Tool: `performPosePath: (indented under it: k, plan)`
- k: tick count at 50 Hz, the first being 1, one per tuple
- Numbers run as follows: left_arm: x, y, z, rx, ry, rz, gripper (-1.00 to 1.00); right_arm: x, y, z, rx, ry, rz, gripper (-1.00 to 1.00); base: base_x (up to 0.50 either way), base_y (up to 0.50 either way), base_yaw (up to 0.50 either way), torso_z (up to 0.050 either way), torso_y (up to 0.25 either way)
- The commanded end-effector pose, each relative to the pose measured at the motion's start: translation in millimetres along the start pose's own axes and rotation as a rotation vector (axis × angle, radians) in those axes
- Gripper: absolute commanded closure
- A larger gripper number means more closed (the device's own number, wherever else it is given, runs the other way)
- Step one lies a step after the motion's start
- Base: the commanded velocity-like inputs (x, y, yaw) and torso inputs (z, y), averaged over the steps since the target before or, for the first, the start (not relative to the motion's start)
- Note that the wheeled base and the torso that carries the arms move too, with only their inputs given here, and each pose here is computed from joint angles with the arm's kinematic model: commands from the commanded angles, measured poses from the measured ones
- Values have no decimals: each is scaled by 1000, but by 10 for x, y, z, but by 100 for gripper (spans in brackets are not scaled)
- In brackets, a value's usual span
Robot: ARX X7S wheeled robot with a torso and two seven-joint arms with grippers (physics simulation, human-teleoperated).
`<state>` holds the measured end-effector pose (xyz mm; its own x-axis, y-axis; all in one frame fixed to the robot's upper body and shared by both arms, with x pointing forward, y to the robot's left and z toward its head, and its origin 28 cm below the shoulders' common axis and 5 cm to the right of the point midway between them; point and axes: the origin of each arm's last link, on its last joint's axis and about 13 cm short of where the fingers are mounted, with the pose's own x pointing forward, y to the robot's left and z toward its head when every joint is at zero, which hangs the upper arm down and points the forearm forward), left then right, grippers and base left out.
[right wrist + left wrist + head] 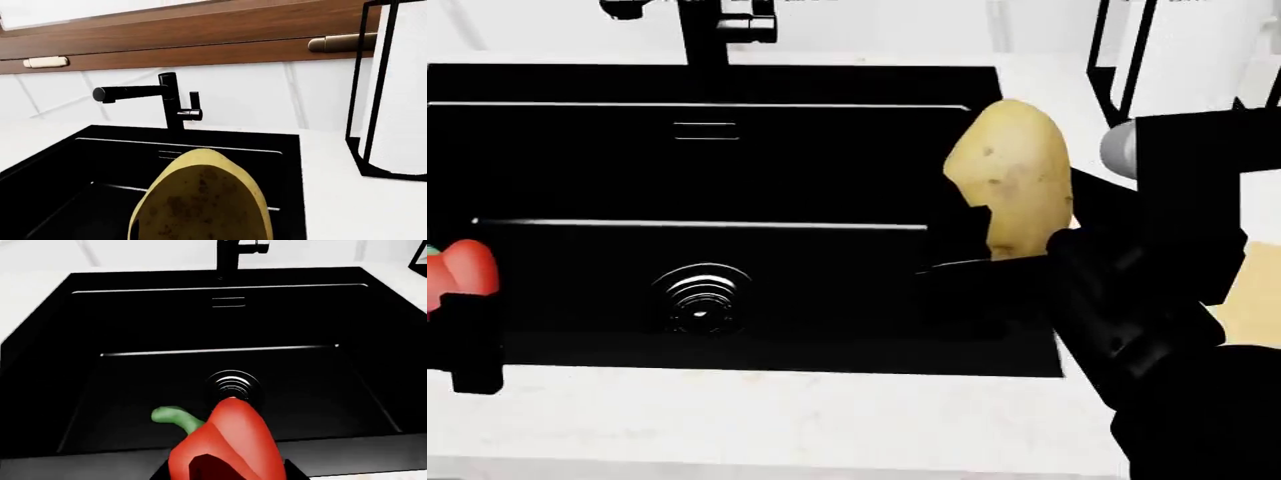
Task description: Pick the vegetables from the sink and place them on the cutting board.
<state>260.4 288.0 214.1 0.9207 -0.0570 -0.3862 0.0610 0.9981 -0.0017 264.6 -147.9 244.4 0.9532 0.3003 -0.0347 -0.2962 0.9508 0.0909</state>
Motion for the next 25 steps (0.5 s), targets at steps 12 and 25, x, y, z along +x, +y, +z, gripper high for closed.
performPosePath:
  k: [12, 25]
  plan:
    - [-7, -9, 3, 0, 1, -16, 100, 10, -58, -47, -6, -19, -14, 100, -14, -500, 0, 0, 0]
    - [4, -28, 26, 0, -6, -20, 100, 6, -69, -51, 0, -23, -19, 100, 0, -500, 0, 0, 0]
